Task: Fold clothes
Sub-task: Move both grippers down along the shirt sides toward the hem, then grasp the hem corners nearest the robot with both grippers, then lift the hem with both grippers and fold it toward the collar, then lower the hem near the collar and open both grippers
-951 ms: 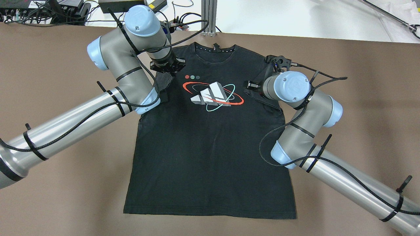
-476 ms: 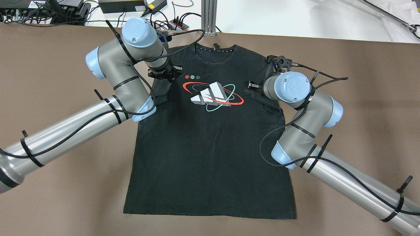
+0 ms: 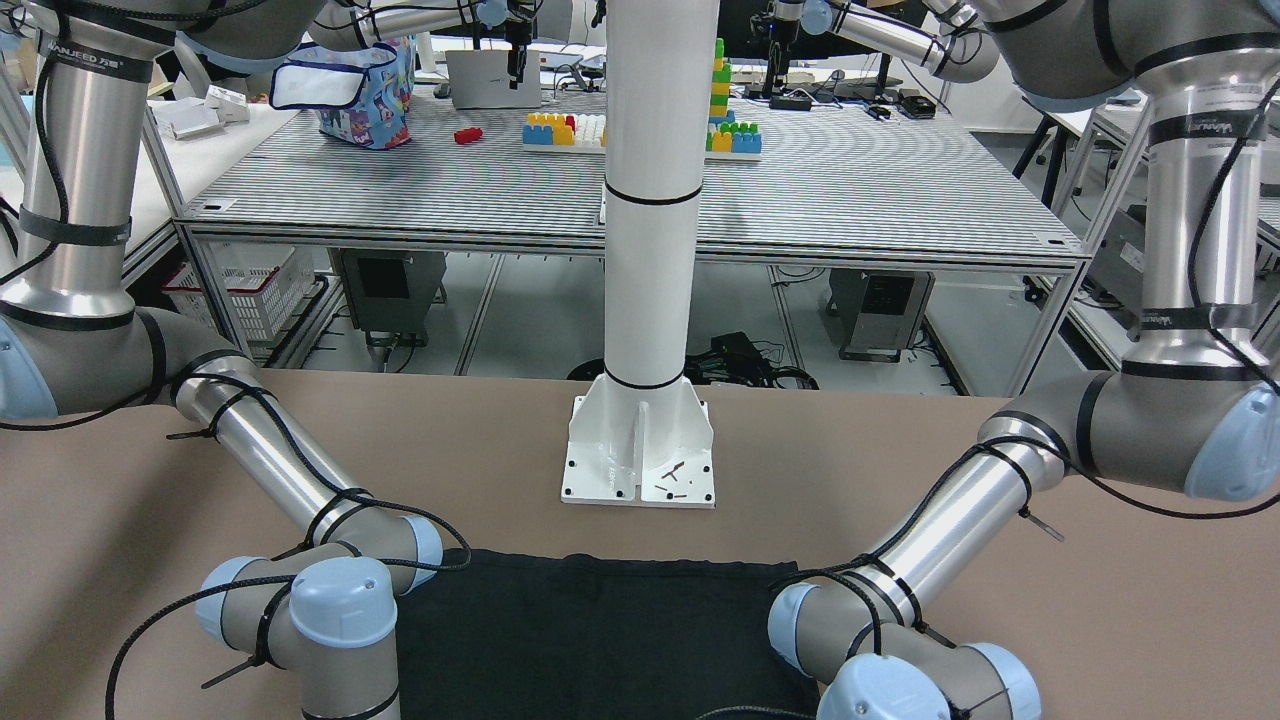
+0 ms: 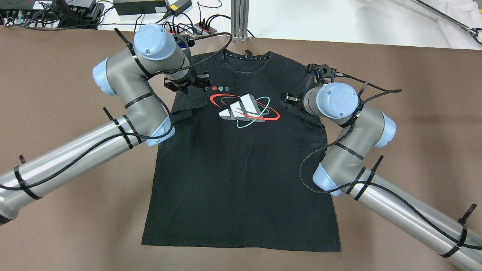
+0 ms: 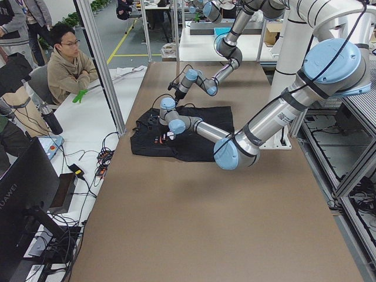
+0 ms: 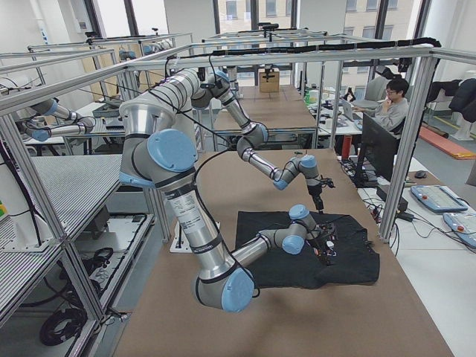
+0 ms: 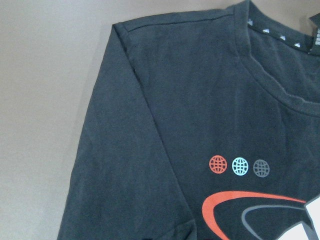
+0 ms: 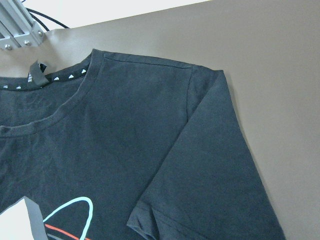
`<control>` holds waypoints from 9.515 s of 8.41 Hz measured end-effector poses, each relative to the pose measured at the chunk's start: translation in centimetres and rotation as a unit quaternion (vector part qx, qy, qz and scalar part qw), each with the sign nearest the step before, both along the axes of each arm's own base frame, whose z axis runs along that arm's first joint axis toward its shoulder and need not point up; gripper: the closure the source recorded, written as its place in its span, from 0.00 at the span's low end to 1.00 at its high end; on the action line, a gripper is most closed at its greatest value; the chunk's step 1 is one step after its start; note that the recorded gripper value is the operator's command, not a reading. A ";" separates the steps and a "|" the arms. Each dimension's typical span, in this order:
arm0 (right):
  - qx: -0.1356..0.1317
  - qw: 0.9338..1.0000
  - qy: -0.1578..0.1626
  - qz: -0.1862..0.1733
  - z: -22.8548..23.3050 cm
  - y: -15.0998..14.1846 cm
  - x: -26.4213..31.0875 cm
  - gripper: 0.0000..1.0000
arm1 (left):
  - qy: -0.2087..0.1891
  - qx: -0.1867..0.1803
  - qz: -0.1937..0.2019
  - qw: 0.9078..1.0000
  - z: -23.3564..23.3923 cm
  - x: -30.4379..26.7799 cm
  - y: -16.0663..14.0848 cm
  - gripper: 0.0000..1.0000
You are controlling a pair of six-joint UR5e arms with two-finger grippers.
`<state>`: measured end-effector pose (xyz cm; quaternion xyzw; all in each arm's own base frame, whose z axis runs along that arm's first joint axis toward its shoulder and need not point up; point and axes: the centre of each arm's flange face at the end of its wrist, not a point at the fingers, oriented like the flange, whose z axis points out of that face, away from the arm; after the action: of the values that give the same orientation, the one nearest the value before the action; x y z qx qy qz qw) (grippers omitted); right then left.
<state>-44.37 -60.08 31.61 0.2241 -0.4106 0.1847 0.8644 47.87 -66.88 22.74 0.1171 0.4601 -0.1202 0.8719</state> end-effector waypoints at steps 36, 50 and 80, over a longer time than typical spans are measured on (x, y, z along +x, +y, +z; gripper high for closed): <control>-0.130 0.991 -0.001 0.015 6.1 38.8 3.0 1.00 | -0.005 -0.104 -0.098 0.990 12.4 1.1 45.3 0.56; -0.164 0.982 -0.092 -0.024 -2.4 33.9 10.7 1.00 | 0.074 -0.108 -0.023 0.991 4.3 -10.8 40.3 1.00; -0.146 0.987 -0.008 0.065 -0.9 -6.1 7.3 0.40 | 0.014 -0.063 -0.097 0.993 8.4 -10.0 -9.2 0.23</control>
<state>-37.03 -66.17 30.67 0.1198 -0.3706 0.3004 0.8707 37.89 -76.04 31.18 0.1042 0.4504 -0.2349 0.8551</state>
